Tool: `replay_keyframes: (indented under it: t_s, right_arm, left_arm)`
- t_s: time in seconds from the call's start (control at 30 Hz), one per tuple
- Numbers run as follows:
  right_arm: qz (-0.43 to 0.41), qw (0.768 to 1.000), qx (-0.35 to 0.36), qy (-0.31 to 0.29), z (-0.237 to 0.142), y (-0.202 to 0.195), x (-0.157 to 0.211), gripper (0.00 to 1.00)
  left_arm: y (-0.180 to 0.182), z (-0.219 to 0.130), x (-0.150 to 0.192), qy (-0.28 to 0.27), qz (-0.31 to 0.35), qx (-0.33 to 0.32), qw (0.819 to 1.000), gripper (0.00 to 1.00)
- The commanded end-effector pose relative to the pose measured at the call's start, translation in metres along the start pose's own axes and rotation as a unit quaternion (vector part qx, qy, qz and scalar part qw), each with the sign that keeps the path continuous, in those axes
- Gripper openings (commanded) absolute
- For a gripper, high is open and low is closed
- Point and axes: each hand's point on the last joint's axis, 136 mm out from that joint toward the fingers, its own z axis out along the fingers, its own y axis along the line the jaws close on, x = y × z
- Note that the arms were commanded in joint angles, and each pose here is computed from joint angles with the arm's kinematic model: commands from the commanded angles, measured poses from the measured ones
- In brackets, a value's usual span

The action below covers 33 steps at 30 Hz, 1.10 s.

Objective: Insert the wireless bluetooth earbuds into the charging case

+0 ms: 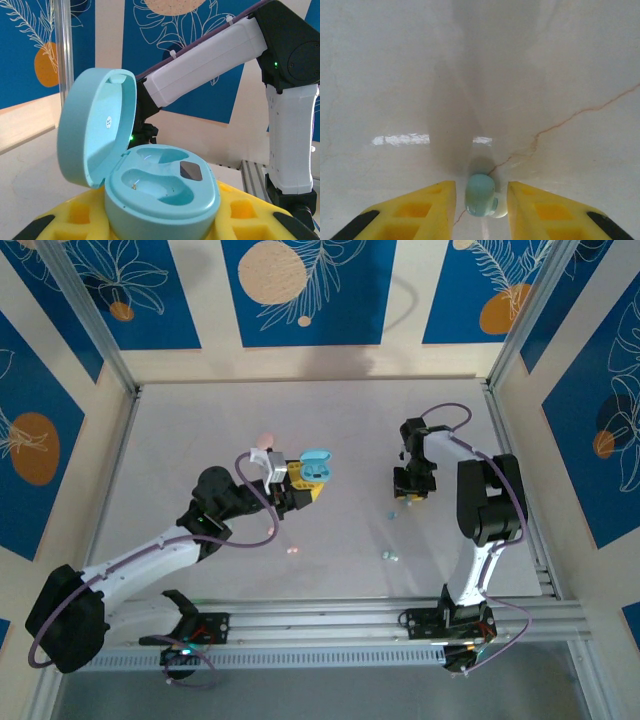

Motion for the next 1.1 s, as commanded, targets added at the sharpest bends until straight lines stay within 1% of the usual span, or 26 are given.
replay_keyframes:
  t_s: [0.0,0.4,0.6,0.77,1.0,1.07]
  right_arm:
    - [-0.015,1.000,0.000,0.005,0.002,0.002,-0.003,0.33]
    - [-0.024,1.000,0.003,0.005,0.005,0.001,-0.005,0.30]
    - [-0.024,1.000,0.008,-0.007,0.002,0.000,-0.010,0.34]
    - [-0.026,1.000,0.006,-0.012,0.002,0.001,-0.014,0.34]
    - [-0.020,1.000,0.000,0.006,0.006,0.002,-0.009,0.30]
    - [-0.019,1.000,-0.004,0.009,0.005,0.004,-0.007,0.27]
  left_arm:
    - [-0.006,0.000,-0.005,-0.010,0.011,0.006,1.000,0.33]
    - [-0.006,0.001,-0.006,-0.011,0.010,0.007,1.000,0.33]
    - [-0.006,0.001,-0.006,-0.011,0.009,0.007,1.000,0.33]
    - [-0.005,0.001,-0.006,-0.011,0.008,0.006,1.000,0.33]
    - [-0.005,0.002,-0.006,-0.010,0.007,0.006,1.000,0.33]
    - [-0.005,0.001,-0.006,-0.010,0.007,0.006,1.000,0.33]
